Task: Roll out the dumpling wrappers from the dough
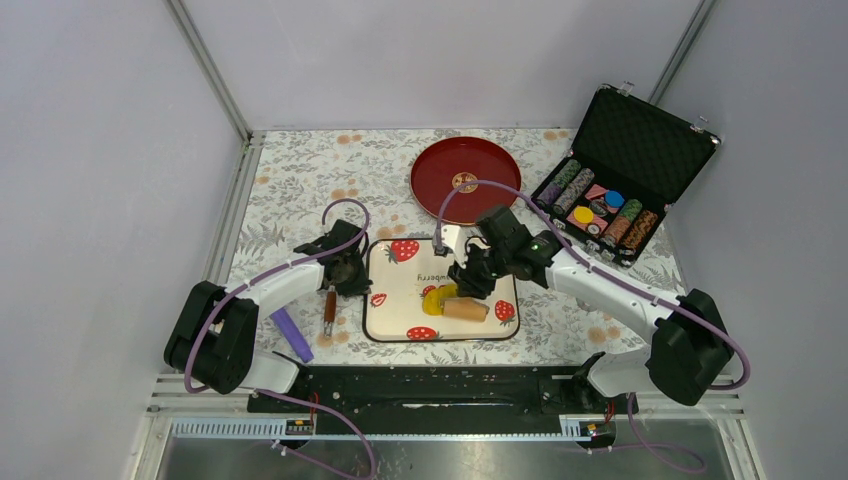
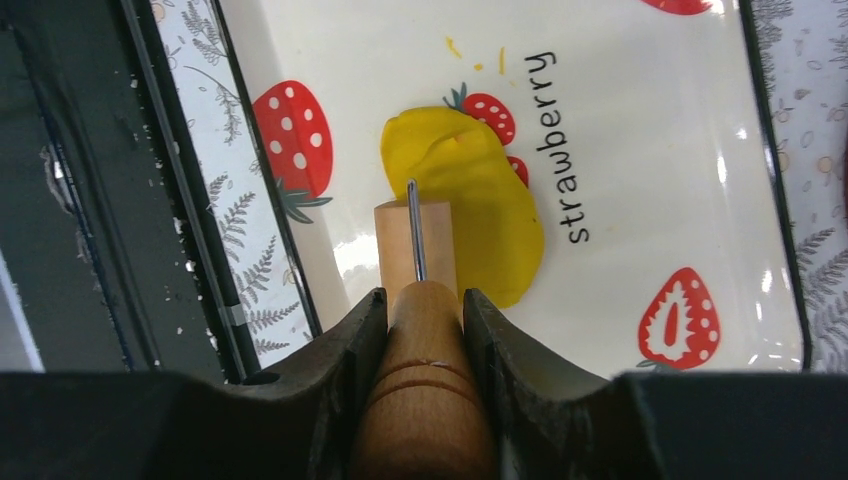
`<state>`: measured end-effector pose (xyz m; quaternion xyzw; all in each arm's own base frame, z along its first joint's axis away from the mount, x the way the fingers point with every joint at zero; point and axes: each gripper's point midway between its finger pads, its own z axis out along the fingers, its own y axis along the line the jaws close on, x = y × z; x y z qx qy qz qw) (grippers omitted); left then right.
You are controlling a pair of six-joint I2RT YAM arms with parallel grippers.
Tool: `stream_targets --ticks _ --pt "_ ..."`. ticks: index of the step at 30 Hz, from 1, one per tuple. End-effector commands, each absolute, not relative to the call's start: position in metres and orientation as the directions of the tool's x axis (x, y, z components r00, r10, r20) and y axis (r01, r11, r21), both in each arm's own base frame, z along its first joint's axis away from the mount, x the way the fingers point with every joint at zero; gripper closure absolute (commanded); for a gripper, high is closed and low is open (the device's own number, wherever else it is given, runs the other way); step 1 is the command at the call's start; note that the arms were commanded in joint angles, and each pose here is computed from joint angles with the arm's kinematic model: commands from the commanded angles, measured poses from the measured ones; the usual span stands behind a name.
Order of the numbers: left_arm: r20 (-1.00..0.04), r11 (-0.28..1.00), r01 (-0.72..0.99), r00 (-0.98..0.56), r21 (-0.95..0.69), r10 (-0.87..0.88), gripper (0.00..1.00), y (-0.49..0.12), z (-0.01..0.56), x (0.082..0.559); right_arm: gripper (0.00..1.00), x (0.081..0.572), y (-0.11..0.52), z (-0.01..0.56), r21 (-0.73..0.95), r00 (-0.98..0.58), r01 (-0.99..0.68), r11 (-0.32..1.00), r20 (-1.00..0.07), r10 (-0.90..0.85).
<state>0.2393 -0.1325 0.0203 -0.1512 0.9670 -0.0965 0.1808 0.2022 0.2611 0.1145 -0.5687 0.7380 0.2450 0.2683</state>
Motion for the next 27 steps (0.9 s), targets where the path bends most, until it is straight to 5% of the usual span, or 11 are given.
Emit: stream_targets --ticks 1,9,13,19,27 --pt "-0.296 0.951 -0.307 -0.907 -0.021 -0.299 1.00 -0.090 -0.002 0.216 1.00 0.165 0.229 0.072 0.203 -0.333 -0.942 0.267 -0.479 -0.812" --pt "-0.297 0.952 -0.307 -0.907 -0.022 -0.299 1.00 -0.090 -0.002 0.216 1.00 0.169 0.230 0.082 0.182 -0.334 -0.943 0.280 -0.502 -0.798" --pt "-0.297 0.951 -0.307 -0.907 -0.022 -0.299 1.00 -0.090 -0.002 0.216 1.00 0.181 0.237 0.116 0.112 -0.314 -0.944 0.311 -0.599 -0.736" --pt "-0.296 0.951 -0.307 -0.907 -0.021 -0.299 1.00 -0.090 -0.002 0.216 1.00 0.206 0.238 0.187 0.047 -0.307 -0.895 0.443 -0.784 -0.539" --pt "-0.296 0.951 -0.307 -0.907 -0.020 -0.299 1.00 -0.090 -0.003 0.215 1.00 0.238 0.203 0.238 0.151 -0.414 -0.717 0.681 -0.877 -0.242"
